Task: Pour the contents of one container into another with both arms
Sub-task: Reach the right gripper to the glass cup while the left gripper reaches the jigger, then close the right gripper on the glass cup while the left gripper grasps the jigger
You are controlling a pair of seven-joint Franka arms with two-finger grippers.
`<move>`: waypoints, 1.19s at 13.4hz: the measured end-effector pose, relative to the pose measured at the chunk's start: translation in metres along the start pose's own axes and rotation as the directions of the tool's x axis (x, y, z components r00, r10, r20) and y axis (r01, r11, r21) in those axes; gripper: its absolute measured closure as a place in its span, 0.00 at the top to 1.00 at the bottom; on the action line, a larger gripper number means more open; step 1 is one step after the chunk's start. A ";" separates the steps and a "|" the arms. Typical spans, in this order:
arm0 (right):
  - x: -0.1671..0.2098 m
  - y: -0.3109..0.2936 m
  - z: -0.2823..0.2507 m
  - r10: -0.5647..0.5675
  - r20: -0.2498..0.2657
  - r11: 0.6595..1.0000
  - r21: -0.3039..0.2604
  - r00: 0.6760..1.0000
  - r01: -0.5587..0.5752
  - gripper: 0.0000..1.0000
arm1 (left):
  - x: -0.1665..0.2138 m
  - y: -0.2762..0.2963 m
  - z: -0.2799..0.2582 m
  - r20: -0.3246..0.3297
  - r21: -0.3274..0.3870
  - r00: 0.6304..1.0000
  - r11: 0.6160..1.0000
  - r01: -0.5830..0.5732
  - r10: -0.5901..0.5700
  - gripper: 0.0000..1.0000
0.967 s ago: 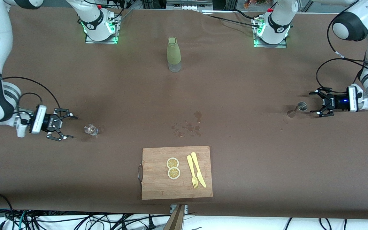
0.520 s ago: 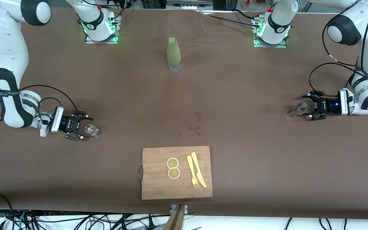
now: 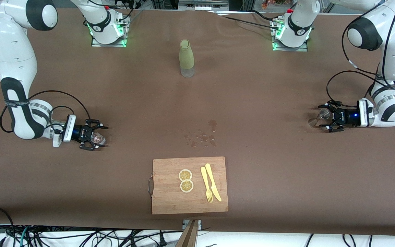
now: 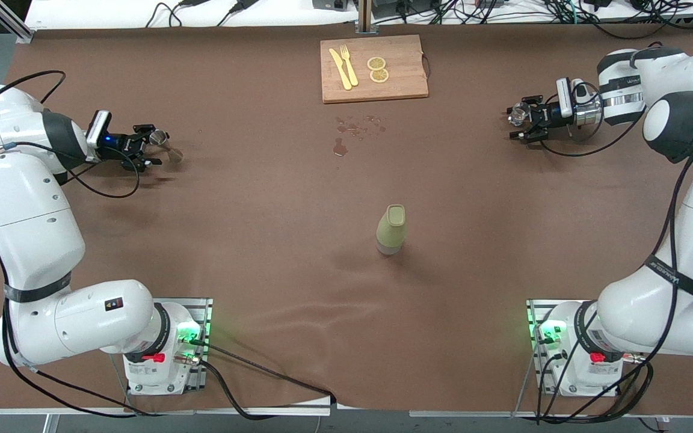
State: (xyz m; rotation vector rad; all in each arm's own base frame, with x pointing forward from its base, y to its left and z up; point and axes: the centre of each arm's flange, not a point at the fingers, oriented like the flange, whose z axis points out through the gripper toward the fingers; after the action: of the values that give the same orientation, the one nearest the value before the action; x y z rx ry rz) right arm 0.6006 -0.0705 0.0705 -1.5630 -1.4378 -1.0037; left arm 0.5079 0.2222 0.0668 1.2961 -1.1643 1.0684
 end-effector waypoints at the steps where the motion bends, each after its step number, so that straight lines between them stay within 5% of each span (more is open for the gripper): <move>1: 0.000 0.001 -0.001 -0.001 -0.001 1.000 -0.004 1.000 0.001 0.86 | 0.000 -0.001 0.002 0.001 -0.004 1.000 1.000 -0.001 0.001 1.00; 5: 0.003 0.000 0.001 0.019 -0.031 1.000 0.012 0.999 -0.019 0.39 | 0.000 -0.002 0.004 0.003 -0.009 1.000 1.000 -0.001 0.001 1.00; 11: 0.014 -0.001 0.018 0.082 -0.089 0.995 0.062 0.993 -0.077 0.21 | -0.005 -0.001 0.005 0.001 -0.009 1.000 1.000 0.007 -0.007 0.88; 16: 0.058 0.015 0.071 0.092 -0.143 0.988 0.135 0.985 -0.073 0.15 | -0.012 0.002 0.004 0.000 -0.007 1.000 1.000 0.012 -0.012 0.32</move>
State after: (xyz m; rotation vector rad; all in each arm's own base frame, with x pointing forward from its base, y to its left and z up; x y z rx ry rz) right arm 0.6219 0.0163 0.0957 -1.4121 -1.2983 -0.9392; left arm 0.5040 0.2189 0.0554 1.2958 -1.1579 1.0553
